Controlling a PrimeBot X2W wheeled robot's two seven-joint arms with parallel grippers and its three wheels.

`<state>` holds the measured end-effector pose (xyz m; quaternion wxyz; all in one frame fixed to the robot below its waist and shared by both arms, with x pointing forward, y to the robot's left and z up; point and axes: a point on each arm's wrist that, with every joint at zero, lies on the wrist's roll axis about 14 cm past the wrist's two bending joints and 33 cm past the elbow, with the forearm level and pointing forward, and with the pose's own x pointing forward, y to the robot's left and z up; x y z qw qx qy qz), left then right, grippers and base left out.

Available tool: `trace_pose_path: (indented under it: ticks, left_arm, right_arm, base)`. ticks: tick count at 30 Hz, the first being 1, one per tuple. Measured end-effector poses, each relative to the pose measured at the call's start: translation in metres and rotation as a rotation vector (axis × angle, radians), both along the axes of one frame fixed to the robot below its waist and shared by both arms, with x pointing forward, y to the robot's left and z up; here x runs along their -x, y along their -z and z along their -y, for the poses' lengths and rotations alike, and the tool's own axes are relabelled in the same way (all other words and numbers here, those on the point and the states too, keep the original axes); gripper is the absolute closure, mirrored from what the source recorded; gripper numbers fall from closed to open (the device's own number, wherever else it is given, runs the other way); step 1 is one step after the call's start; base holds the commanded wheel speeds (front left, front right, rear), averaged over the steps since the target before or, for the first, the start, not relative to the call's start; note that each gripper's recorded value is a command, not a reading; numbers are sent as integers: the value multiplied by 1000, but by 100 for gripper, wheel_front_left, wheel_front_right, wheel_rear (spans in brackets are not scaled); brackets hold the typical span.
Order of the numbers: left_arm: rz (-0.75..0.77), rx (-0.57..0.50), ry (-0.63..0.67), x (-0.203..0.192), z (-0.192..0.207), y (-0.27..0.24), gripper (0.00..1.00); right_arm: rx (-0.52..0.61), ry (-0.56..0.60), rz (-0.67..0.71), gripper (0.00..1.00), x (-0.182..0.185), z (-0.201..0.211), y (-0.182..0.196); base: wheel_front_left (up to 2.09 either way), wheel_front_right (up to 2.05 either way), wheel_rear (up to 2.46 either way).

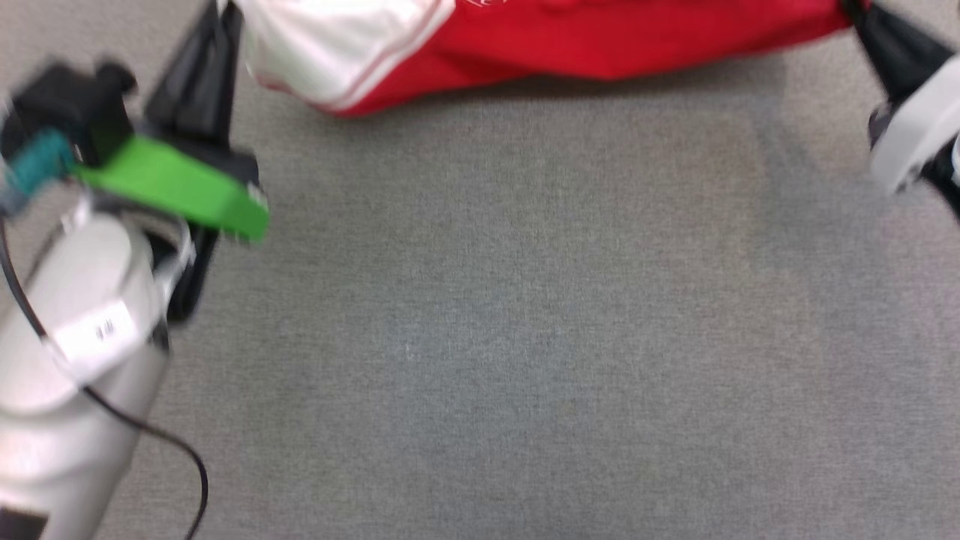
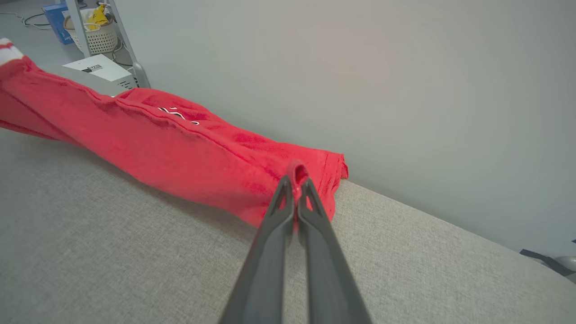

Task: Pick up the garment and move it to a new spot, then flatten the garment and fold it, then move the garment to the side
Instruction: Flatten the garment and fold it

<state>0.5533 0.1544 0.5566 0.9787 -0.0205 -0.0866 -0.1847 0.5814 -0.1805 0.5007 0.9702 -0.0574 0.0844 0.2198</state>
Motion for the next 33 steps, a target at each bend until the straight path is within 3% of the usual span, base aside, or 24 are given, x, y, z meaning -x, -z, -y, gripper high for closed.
trace_pose_path:
  ticks: [16, 22, 33]
  left_arm:
    - [-365, 101, -95, 179, -23, 80, 100]
    - [-517, 171, -105, 228, -20, 107, 100]
    - [-757, 200, -72, 294, -12, 148, 100]
  right_arm:
    - [-24, 4, -217, 100, 141, 18, 52]
    - [-53, 40, -307, 100, 190, 28, 76]
    - [-132, 103, -467, 100, 274, 37, 112]
  base:
    - [0, 0, 0]
    - [0, 0, 0]
    - [0, 0, 0]
